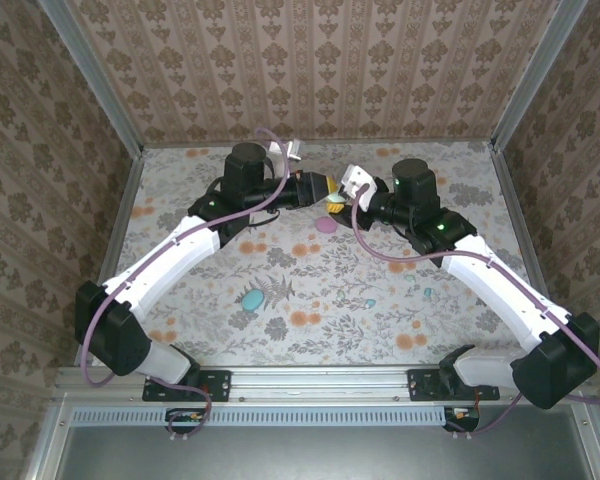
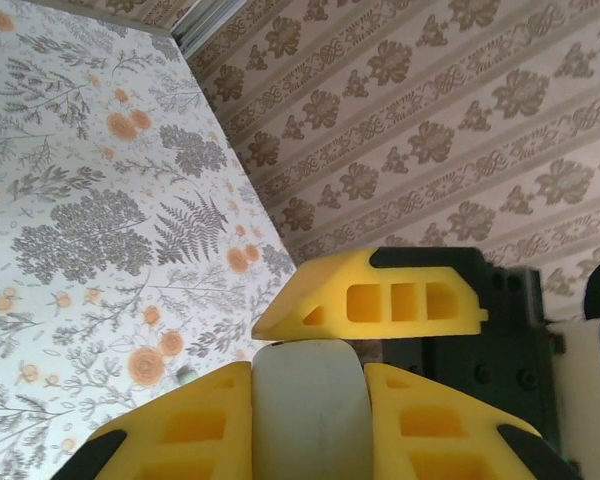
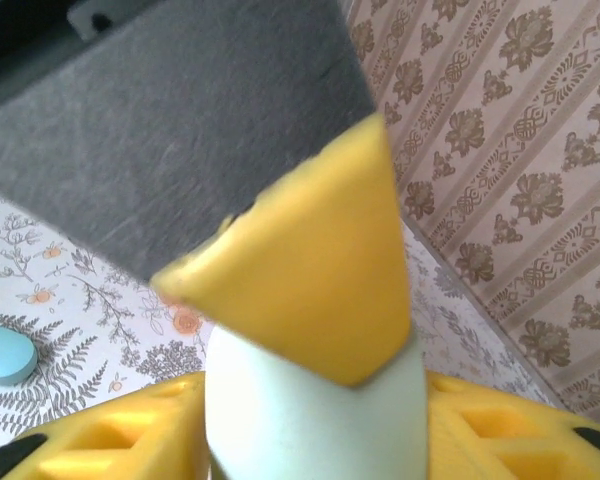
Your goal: Insert the wireless bluetooth earbuds into the charging case
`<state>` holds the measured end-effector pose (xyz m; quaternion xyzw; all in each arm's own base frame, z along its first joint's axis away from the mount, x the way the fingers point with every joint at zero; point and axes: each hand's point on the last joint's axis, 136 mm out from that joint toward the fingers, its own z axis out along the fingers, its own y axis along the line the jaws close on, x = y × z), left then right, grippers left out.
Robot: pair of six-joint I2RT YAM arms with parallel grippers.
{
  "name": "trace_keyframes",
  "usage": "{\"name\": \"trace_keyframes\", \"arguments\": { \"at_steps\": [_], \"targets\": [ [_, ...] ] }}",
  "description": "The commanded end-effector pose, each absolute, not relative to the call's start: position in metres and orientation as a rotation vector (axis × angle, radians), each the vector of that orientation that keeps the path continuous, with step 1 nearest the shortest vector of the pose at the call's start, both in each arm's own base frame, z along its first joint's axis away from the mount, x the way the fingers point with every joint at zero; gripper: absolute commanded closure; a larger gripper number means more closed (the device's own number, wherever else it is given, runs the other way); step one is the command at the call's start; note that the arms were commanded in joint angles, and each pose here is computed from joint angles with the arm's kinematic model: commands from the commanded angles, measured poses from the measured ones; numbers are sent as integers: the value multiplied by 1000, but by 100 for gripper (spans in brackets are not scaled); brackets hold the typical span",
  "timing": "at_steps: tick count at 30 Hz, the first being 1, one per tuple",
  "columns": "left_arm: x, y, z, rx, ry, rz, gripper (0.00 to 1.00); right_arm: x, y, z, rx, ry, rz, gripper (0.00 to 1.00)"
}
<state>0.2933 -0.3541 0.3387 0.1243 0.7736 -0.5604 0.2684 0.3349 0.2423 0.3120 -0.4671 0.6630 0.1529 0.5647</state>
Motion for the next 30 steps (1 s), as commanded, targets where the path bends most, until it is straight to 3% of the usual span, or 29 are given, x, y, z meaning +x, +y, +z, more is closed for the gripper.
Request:
{"name": "trace_keyframes", "arguments": {
  "at_steps": [1, 18, 30],
  "targets": [
    [297, -347, 355, 190, 2050, -1585, 93, 329, 235, 320, -1059, 1506, 396, 45],
    [293, -345, 367, 69, 2018, -1742, 93, 330, 232, 342, -1022, 1305, 549, 40],
    [291, -346, 367, 76, 2017, -1750, 92, 330, 238, 349, -1034, 1268, 611, 47]
  ]
}}
